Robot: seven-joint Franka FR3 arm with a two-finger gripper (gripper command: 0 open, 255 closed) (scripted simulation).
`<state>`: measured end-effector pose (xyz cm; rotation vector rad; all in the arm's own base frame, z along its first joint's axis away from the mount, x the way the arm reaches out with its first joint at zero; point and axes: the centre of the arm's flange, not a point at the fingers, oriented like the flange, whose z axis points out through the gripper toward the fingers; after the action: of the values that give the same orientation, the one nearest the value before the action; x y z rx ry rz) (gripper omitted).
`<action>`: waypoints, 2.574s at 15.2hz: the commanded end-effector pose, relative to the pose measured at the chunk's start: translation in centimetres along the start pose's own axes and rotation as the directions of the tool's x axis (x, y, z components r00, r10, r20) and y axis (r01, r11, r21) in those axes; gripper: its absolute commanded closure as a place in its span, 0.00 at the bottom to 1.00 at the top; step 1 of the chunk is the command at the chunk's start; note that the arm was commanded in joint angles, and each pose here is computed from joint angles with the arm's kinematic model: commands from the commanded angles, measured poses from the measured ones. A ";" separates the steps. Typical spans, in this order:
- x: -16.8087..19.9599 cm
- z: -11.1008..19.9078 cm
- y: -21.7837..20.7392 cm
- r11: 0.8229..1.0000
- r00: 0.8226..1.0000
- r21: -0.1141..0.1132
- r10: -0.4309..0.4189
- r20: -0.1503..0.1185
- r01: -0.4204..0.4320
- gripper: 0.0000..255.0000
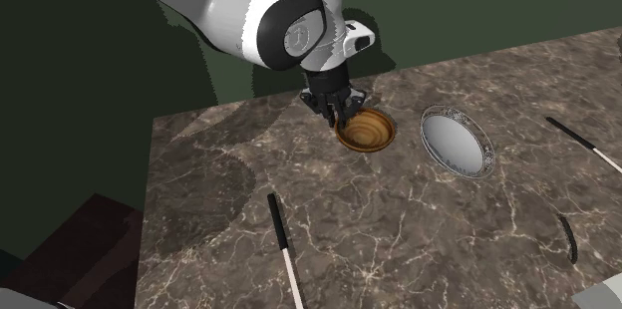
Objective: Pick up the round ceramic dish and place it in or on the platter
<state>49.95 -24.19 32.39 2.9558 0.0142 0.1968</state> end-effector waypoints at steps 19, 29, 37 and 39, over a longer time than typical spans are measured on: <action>1.3 -9.8 1.8 1.000 1.000 0.000 0.000 0.001 0.000 1.00; 2.6 -11.6 8.7 1.000 1.000 0.000 0.000 0.001 0.000 1.00; 4.2 -11.3 19.6 1.000 1.000 0.000 0.000 0.001 0.000 1.00; 4.1 -10.2 19.4 1.000 1.000 0.000 0.000 0.001 0.000 1.00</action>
<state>52.48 -41.05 46.60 2.9561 0.0119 0.1952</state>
